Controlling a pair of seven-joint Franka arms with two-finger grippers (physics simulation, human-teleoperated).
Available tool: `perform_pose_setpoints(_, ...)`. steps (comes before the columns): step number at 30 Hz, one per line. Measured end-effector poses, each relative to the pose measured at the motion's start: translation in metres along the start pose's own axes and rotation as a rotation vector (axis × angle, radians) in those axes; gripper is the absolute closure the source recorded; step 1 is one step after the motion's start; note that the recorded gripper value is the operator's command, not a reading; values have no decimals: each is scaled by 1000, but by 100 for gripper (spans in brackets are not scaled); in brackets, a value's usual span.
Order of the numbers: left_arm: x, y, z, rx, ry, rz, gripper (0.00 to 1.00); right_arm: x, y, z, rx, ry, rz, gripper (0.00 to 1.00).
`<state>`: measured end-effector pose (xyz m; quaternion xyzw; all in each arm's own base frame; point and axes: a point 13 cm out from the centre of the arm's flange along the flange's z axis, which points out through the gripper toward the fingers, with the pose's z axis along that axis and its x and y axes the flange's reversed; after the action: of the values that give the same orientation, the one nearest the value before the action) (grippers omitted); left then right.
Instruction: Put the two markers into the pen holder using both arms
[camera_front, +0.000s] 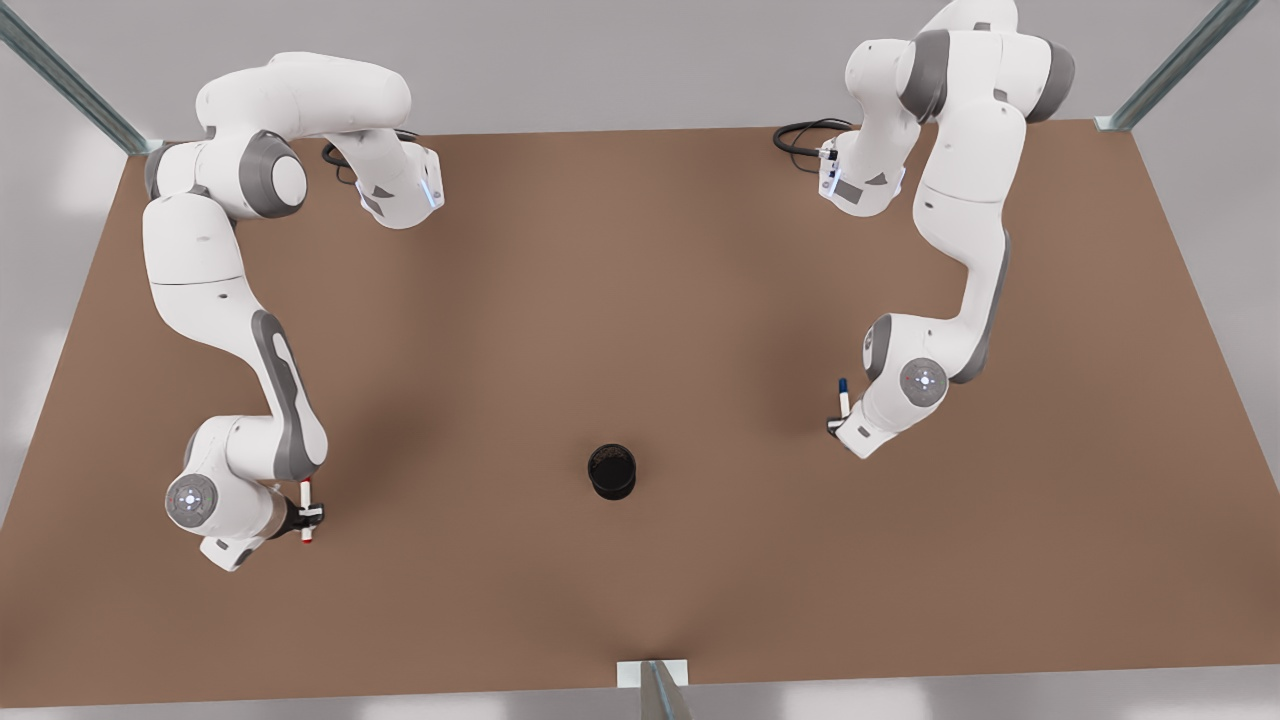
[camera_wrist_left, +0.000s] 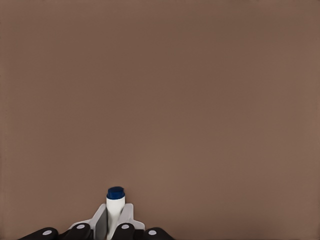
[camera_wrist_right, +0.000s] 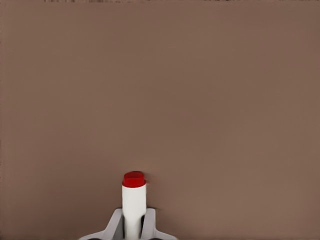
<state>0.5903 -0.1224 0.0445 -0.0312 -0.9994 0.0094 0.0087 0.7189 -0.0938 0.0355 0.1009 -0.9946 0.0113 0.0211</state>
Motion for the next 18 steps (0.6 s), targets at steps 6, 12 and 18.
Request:
perform_pose_setpoints(6,-79,-30,-84,79,-129,-48,79,-29,37,-93,-8,-81,-52,74)
perform_pose_setpoints(12,-147,-111,-167,324,-206,-150,79,-55,153,-195,-112,-181,-178,76)
perform_pose_setpoints(18,-158,-162,-202,460,-215,-189,79,-56,297,-259,-150,-228,-315,76)
